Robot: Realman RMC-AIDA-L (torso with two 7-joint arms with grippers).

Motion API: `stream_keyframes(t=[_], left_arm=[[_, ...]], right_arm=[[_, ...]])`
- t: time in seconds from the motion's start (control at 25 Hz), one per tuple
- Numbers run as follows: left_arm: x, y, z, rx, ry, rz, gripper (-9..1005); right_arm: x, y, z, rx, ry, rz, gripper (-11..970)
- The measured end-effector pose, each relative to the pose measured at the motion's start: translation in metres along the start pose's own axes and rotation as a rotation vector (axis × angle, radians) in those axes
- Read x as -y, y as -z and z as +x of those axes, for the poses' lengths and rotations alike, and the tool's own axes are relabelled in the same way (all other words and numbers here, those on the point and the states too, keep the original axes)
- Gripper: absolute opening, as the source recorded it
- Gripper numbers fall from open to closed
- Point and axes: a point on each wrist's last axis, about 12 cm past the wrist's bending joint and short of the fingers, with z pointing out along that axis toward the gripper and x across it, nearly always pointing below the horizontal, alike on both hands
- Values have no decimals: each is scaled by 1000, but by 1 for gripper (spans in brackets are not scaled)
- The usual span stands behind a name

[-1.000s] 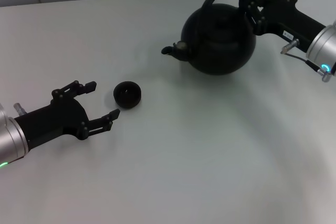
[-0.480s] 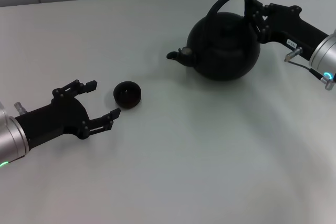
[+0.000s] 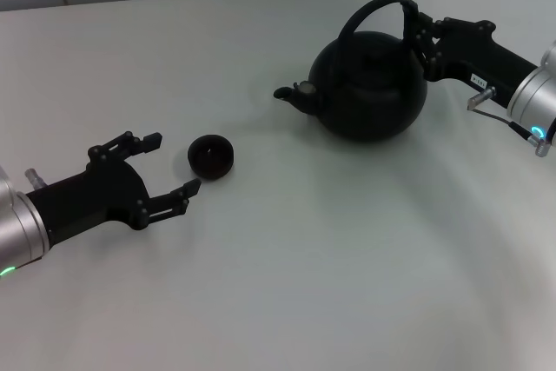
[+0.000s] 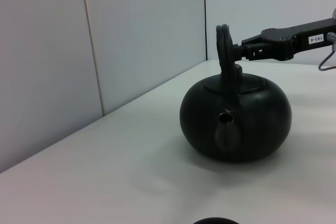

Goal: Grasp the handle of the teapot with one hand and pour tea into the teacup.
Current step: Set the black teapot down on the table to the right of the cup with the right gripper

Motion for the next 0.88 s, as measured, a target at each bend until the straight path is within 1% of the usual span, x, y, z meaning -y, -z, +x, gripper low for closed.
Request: stream_keyframes(t=[0.48, 0.6, 0.68, 0.72, 0.76, 0.8, 0.84, 0.88], left_arm=[[0, -1, -1, 3, -3, 4, 856], [0, -1, -1, 3, -3, 4, 856], [0, -1, -1, 3, -2, 4, 856], [0, -1, -1, 3, -2, 4, 856], [0, 0, -1, 2, -1, 3, 856], [0, 0, 0, 2, -1, 3, 856], [0, 0, 0, 2, -1, 3, 856], [0, 1, 0, 2, -1, 3, 856]], right_arm=[[-1, 6, 5, -1, -14, 6, 204], [-1, 8, 4, 11, -19, 7, 302], [-1, 17, 3, 59, -37, 1, 368], [-1, 17, 3, 59, -37, 1, 400], [-1, 26, 2, 103, -50, -6, 433], [-1, 26, 2, 103, -50, -6, 477], [-1, 32, 2, 125, -57, -6, 520], [-1, 42, 4, 151, -65, -9, 564]])
